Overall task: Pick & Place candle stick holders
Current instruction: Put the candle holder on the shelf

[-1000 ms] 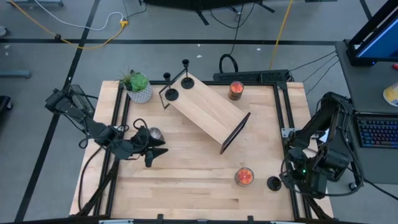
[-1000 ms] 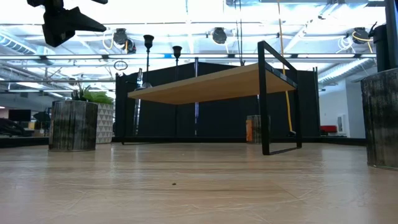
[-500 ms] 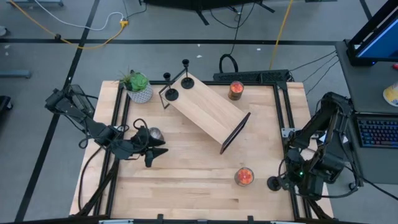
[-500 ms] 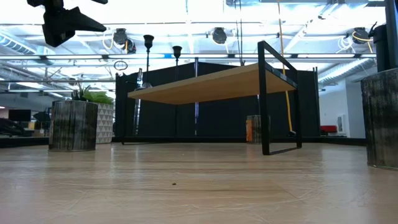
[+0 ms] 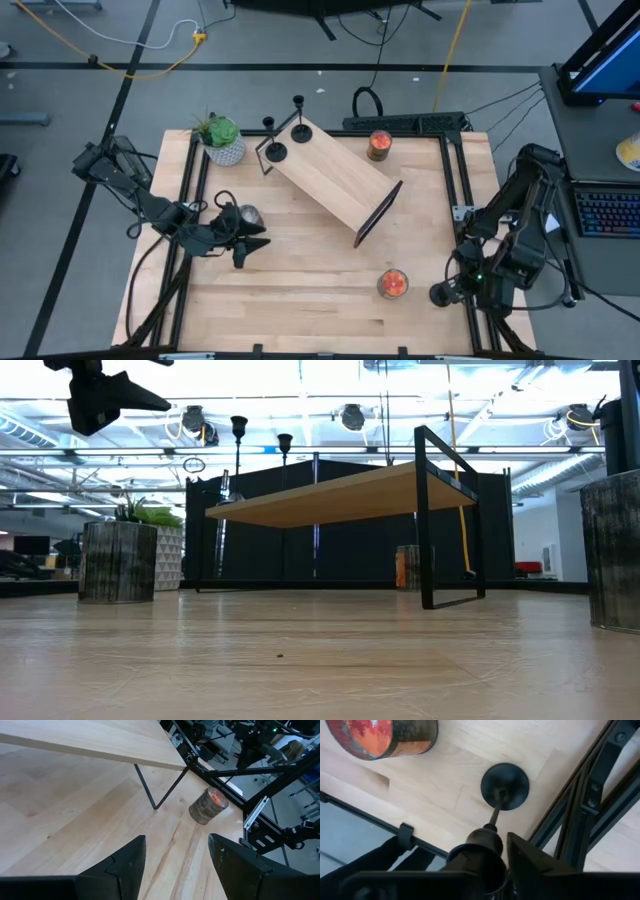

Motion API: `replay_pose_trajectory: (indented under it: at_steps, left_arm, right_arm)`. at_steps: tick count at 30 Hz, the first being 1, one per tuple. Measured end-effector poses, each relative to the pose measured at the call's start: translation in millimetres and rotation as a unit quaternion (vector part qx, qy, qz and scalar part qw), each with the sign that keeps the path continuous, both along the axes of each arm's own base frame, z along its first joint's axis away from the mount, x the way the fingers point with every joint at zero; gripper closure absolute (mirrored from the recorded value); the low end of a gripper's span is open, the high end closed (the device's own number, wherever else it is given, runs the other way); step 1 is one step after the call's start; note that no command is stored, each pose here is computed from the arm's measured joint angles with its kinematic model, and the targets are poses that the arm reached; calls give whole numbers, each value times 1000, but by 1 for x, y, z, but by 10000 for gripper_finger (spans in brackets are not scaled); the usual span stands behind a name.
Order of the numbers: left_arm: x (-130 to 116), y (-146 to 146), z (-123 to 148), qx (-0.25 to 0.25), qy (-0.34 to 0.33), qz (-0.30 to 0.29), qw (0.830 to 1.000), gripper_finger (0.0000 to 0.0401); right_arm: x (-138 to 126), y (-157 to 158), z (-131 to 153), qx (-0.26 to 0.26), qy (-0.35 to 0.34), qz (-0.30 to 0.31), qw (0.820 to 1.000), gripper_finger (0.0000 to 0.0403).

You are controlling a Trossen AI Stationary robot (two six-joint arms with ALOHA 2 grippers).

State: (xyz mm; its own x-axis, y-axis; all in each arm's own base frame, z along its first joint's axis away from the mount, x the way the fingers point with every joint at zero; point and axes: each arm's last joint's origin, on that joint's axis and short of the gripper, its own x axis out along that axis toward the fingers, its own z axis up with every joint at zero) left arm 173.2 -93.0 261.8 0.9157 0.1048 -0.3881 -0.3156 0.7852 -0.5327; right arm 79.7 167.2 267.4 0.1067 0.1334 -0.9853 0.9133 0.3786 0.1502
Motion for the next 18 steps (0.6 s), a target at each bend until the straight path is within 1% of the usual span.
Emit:
replay_pose_trajectory:
  at_steps: [3, 4, 10, 14, 18]
  left_arm:
    - [0, 0, 0, -1, -1, 0, 1000, 176]
    - [0, 0, 0, -1, -1, 0, 1000, 176]
    - [0, 0, 0, -1, -1, 0, 1000, 176]
    - [0, 0, 0, -1, -1, 0, 1000, 176]
    - [0, 0, 0, 1, -1, -1, 1000, 176]
  right_arm:
    - [-2, -4, -2, -7, -3, -3, 1000, 381]
    - [-2, -5, -3, -10, -4, -5, 1000, 387]
    - [-2, -7, -4, -17, -6, -5, 1000, 387]
    - [-2, -7, -4, -21, -9, 10, 1000, 390]
    - [-1, -8, 4, -21, -10, 17, 1000, 390]
